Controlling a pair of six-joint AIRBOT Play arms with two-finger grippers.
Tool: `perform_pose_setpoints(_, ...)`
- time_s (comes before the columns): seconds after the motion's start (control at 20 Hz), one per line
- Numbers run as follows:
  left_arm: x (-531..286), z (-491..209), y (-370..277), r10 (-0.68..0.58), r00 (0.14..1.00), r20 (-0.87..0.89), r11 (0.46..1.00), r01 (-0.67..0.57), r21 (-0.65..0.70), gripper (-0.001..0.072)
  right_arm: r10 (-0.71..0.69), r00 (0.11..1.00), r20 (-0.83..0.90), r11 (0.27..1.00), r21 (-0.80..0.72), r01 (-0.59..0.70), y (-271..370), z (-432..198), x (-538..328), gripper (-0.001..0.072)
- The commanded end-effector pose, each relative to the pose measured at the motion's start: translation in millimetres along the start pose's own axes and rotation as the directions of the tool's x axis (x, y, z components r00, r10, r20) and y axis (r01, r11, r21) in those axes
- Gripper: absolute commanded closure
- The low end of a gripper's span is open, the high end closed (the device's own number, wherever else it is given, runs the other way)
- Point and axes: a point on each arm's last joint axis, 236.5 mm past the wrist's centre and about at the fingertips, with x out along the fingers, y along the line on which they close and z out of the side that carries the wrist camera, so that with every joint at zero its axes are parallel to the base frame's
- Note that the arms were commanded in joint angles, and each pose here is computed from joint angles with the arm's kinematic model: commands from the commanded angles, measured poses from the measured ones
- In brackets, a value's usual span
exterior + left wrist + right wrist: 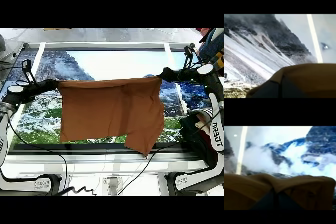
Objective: Fold the clothes and pants, and hang the long-sleeved shirts on hangers.
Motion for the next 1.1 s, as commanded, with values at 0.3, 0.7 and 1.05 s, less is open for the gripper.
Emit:
perform_pose_setpoints(0.3, -21, -114, 18, 0.037, 0.887, -0.46, 0.999, -0.04, 0.004, 0.069, -0.14, 0.88, -0.454, 0.99, -0.036, 0.139, -52, -131, 2, 0.0698)
perform_pose_setpoints(0.7, -42, -135, -1, -0.05, 0.826, -0.562, 0.996, -0.001, -0.09, 0.001, -0.142, 0.845, -0.515, 0.987, -0.012, 0.159, -55, -148, -7, 0.0168)
perform_pose_setpoints(1.05, -118, -96, -14, 0.034, 0.84, -0.541, 0.999, -0.006, 0.052, 0.001, -0.095, 0.705, -0.703, 0.979, 0.06, 0.192, -69, -208, -92, 0.0352)
